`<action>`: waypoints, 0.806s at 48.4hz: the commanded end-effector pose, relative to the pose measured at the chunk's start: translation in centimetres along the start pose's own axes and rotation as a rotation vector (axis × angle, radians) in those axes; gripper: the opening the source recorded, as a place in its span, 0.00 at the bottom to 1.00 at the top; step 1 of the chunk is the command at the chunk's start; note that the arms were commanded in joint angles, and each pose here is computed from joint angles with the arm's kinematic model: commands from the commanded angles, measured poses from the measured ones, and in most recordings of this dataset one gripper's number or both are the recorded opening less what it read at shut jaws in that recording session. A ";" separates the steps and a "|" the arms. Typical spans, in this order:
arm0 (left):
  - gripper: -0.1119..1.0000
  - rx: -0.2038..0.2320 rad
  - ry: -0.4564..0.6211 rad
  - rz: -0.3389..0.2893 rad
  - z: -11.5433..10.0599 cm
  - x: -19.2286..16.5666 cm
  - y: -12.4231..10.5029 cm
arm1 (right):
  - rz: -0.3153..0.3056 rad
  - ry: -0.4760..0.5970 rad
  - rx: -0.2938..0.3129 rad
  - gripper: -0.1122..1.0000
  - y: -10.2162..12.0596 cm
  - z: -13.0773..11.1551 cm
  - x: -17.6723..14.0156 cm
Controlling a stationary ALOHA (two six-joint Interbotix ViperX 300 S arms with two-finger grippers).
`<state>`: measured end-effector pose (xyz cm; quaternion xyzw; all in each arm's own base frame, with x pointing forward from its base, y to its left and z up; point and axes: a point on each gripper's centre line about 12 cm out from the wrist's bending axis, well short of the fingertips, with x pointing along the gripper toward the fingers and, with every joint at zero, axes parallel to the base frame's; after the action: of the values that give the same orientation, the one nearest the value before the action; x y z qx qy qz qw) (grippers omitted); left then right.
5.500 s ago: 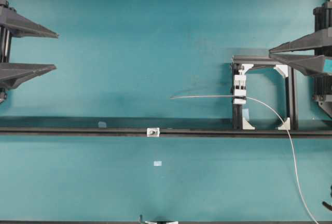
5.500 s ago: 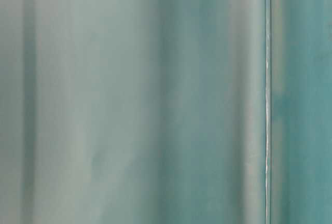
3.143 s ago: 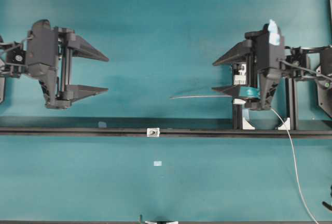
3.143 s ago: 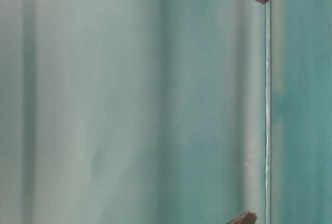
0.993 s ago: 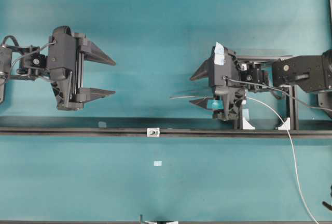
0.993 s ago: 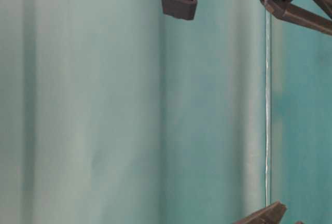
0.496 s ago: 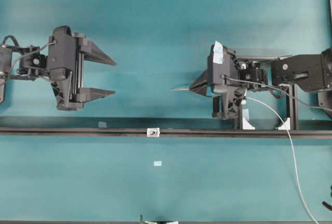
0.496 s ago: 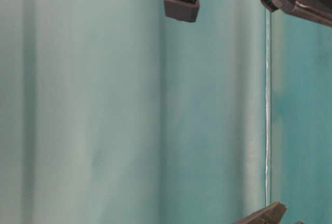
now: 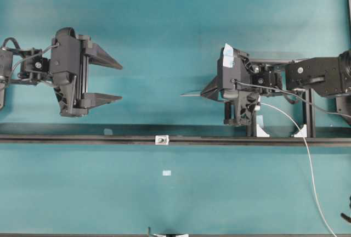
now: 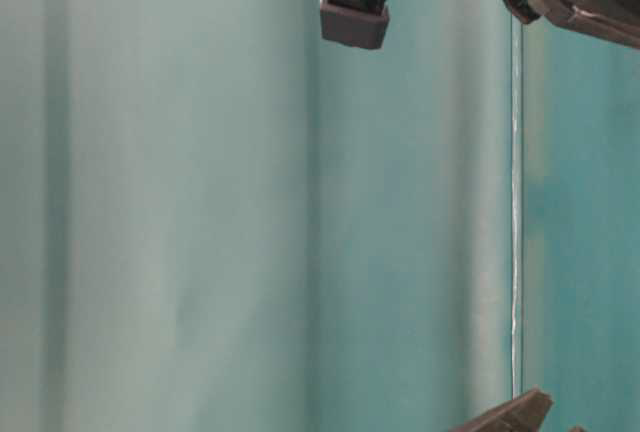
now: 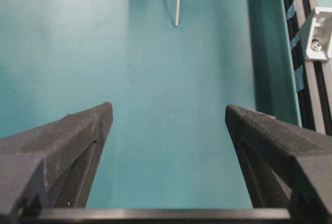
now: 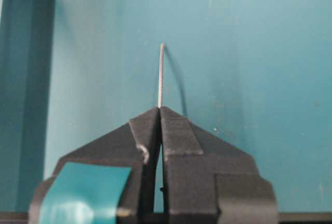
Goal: Insert the wire through the hole in the metal fitting marked with a red label. (retake)
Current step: 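Lift the wire with the right gripper and carry it toward the rail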
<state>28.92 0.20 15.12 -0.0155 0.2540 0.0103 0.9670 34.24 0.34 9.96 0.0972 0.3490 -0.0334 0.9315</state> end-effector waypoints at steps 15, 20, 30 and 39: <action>0.82 -0.004 -0.052 0.000 1.5 -0.2 0.0 | 0.014 -0.071 0.001 0.12 0.6 3.3 -2.5; 0.82 -0.004 -0.071 0.000 2.0 -0.5 0.0 | 0.018 -0.082 -0.002 0.13 0.8 4.0 -3.5; 0.82 -0.004 -0.124 -0.001 3.5 -1.3 0.0 | 0.024 -0.117 -0.007 0.12 1.0 5.3 -5.5; 0.82 -0.007 -0.153 -0.004 4.3 -2.0 -0.1 | 0.029 -0.138 -0.007 0.13 1.2 6.0 -6.7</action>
<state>28.92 0.20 18.47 -0.0160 0.2010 0.0094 0.9794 33.00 0.20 17.29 0.0974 0.3050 -0.0290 0.9469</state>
